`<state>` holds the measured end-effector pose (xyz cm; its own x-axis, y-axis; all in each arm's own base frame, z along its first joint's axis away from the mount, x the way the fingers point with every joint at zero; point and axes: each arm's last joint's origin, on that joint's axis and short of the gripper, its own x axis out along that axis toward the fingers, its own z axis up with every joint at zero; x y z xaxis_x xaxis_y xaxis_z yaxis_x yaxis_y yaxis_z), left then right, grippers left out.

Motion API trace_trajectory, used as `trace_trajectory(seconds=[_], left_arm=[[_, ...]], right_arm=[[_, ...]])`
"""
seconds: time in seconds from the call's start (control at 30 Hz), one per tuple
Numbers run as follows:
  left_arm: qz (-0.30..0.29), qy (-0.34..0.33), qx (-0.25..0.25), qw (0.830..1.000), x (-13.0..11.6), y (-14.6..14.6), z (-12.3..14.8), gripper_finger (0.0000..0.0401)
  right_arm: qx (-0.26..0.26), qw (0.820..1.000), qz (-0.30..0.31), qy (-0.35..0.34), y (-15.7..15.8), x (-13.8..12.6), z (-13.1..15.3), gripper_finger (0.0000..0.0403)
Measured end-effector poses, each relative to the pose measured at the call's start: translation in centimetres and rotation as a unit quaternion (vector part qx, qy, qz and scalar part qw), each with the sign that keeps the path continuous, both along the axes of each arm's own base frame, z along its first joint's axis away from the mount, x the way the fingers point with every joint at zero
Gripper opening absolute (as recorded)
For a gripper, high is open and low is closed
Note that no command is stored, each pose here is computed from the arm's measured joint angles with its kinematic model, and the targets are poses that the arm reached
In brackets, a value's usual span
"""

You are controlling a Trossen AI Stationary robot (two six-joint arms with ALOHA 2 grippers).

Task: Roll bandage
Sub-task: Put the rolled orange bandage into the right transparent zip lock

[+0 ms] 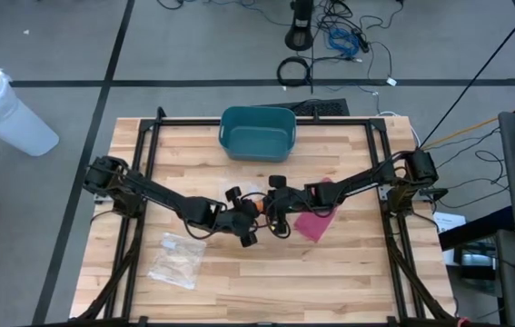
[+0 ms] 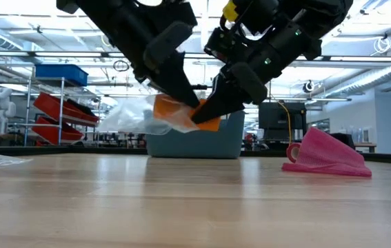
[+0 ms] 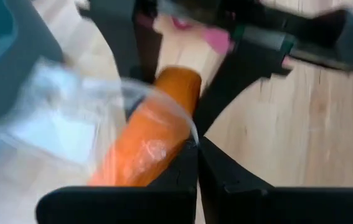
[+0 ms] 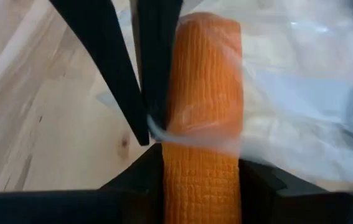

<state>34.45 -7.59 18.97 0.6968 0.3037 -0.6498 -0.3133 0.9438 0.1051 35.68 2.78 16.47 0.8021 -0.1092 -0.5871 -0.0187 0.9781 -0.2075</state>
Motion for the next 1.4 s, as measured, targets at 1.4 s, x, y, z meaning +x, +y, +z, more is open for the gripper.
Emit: trace_trajectory(seconds=[1.4], left_arm=[[-0.039, -0.055, -0.078, 0.995, -0.6, 1.6, 3.8, 0.0]], right_arm=[[0.078, 0.988, -0.111, 0.07, -1.7, -7.8, 8.0, 0.0183]])
